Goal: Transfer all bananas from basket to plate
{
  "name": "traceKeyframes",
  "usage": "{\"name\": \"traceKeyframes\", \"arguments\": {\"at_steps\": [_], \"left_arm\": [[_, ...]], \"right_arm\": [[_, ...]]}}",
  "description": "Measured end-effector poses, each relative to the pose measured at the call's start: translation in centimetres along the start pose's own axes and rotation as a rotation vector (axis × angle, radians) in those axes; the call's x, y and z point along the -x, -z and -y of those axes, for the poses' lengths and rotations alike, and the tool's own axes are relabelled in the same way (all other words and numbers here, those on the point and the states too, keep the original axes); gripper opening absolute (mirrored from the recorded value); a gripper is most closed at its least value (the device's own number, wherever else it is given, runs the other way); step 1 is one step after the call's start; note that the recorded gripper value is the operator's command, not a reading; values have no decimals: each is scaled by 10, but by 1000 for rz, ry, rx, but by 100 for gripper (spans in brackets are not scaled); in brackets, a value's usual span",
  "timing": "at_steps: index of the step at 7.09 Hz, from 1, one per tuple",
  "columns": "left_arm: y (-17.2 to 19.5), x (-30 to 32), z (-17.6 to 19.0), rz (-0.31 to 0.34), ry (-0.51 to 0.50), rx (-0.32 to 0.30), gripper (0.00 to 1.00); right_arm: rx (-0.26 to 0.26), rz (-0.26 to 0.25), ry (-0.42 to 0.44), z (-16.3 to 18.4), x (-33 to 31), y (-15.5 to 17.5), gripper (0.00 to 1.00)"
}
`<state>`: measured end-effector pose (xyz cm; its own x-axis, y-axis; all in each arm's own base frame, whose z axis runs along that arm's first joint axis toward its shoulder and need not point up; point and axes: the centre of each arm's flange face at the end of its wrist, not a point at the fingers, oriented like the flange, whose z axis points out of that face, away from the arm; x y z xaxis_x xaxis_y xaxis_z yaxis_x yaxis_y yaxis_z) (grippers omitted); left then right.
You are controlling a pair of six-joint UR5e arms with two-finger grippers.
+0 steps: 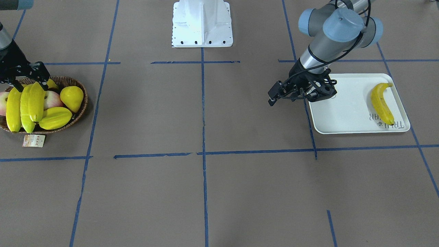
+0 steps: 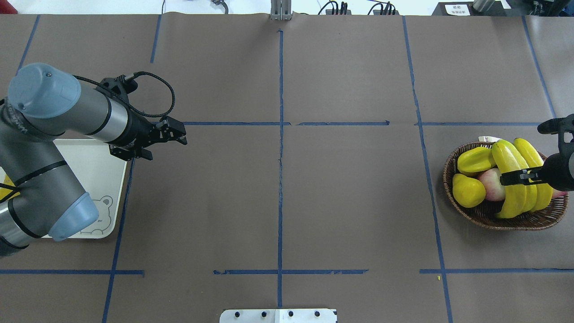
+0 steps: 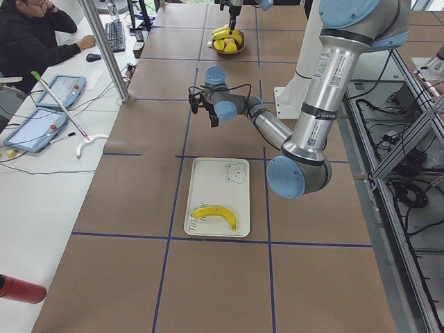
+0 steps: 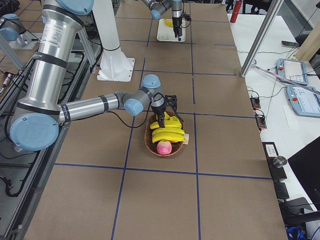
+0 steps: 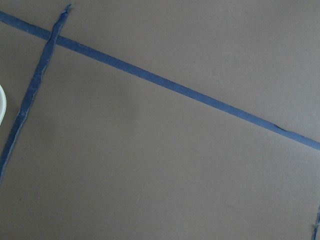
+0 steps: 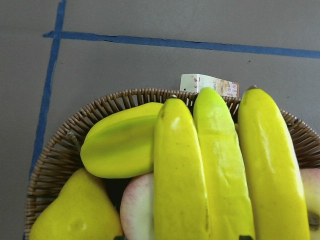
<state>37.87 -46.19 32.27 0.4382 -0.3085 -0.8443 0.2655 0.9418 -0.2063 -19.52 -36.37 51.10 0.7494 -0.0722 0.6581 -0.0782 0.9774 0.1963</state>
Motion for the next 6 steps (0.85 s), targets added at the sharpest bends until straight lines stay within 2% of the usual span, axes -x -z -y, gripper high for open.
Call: {"name": "traceKeyframes", "arguments": {"at_steps": [4, 6], "left_arm": [[-1, 0, 0, 1, 1, 0, 99], [0, 0, 0, 0, 0, 0, 99]], "right_arm": [[24, -5, 13, -7, 2, -9, 80], [30, -9, 14, -9, -1, -11, 77]]}}
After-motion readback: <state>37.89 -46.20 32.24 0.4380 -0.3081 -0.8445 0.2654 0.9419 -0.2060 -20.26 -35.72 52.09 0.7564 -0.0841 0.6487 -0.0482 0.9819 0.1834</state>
